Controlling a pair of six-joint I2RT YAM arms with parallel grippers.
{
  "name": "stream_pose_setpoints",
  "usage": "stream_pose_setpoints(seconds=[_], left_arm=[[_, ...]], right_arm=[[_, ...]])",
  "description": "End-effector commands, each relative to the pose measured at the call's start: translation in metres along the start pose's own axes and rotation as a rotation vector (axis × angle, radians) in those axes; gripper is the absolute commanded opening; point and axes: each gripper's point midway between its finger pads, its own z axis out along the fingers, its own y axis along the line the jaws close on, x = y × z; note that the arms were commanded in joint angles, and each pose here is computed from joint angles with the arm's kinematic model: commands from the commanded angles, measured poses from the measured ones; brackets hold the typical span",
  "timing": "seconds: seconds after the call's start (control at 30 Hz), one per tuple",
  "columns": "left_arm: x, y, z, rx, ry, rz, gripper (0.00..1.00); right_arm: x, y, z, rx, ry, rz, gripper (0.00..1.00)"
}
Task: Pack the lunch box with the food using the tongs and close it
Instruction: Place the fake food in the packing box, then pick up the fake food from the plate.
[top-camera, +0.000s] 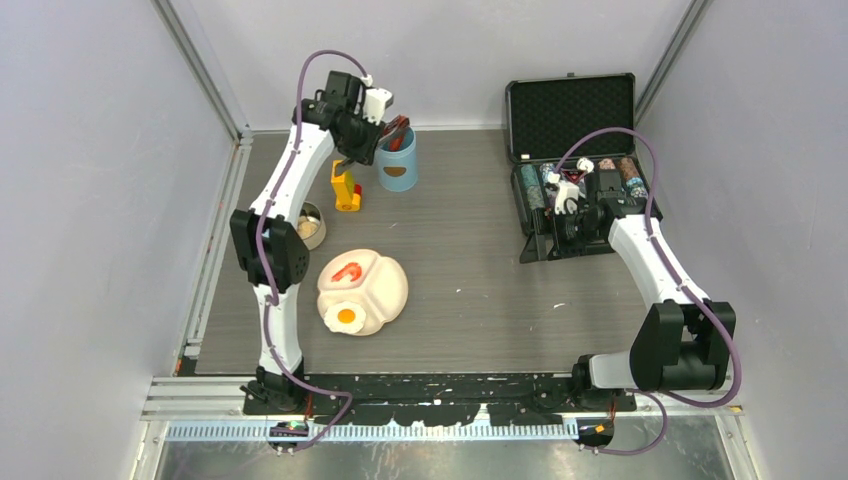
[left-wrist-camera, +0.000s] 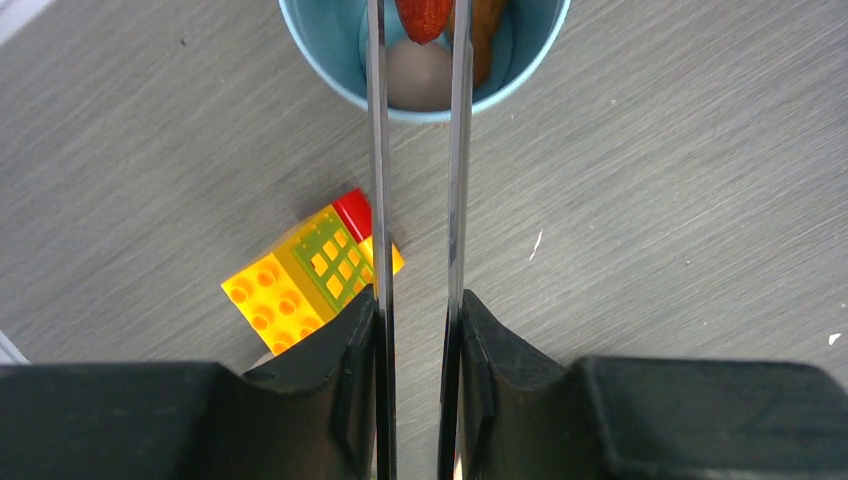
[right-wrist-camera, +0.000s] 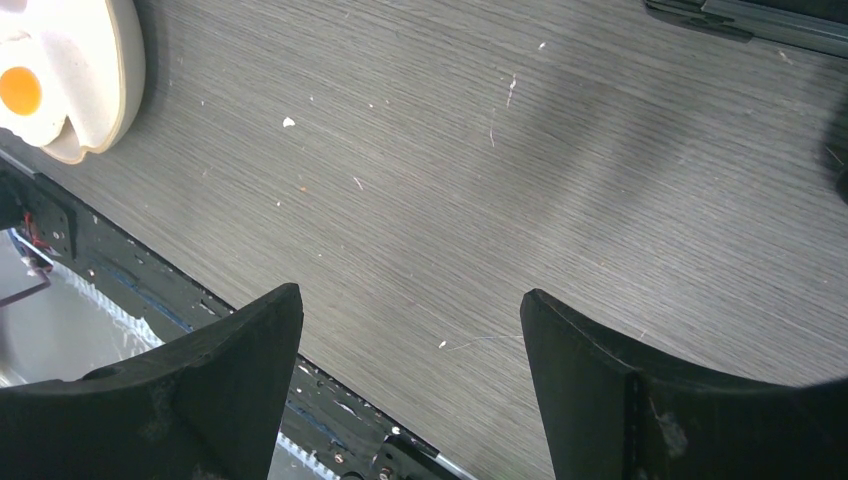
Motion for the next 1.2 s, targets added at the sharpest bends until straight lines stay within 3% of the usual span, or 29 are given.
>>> stream_pose_setpoints(seconds=[0.0, 0.1, 0.27, 0.5, 0.63, 1.0, 1.17], left_arm=[[-0.023, 0.007, -0.035, -0.027, -0.126, -0.016, 0.13], [-0.017, 0.008, -0.039, -0.026, -0.125, -0.026, 0.18], [-0.015, 0.007, -0.048, -0.012, -0.109, -0.037, 0.38], [-0.024, 0.002, -0.079, -0.01, -0.153, -0.029, 0.47], [-0.014, -0.002, -0.102, 0.005, -0.129, -0.005, 0.46], [0.105, -0.028, -0.19, 0.025, 0.051, 0.175, 0.45], [0.172, -0.038, -0.201, 0.043, 0.189, 0.261, 0.43]], right_arm=[[-0.008, 0.0, 0.001, -0.005, -0.025, -0.033, 0.84], [-0.008, 0.0, 0.002, -0.007, -0.023, -0.031, 0.85], [-0.009, 0.001, 0.001, -0.014, -0.026, -0.027, 0.84], [-0.009, 0.003, 0.0, -0.016, -0.03, -0.024, 0.85], [-0.01, 0.004, -0.002, -0.014, -0.036, -0.025, 0.85], [-0.007, 0.006, -0.002, -0.02, -0.039, -0.027, 0.85], [-0.009, 0.007, -0.002, -0.026, -0.04, -0.023, 0.85]])
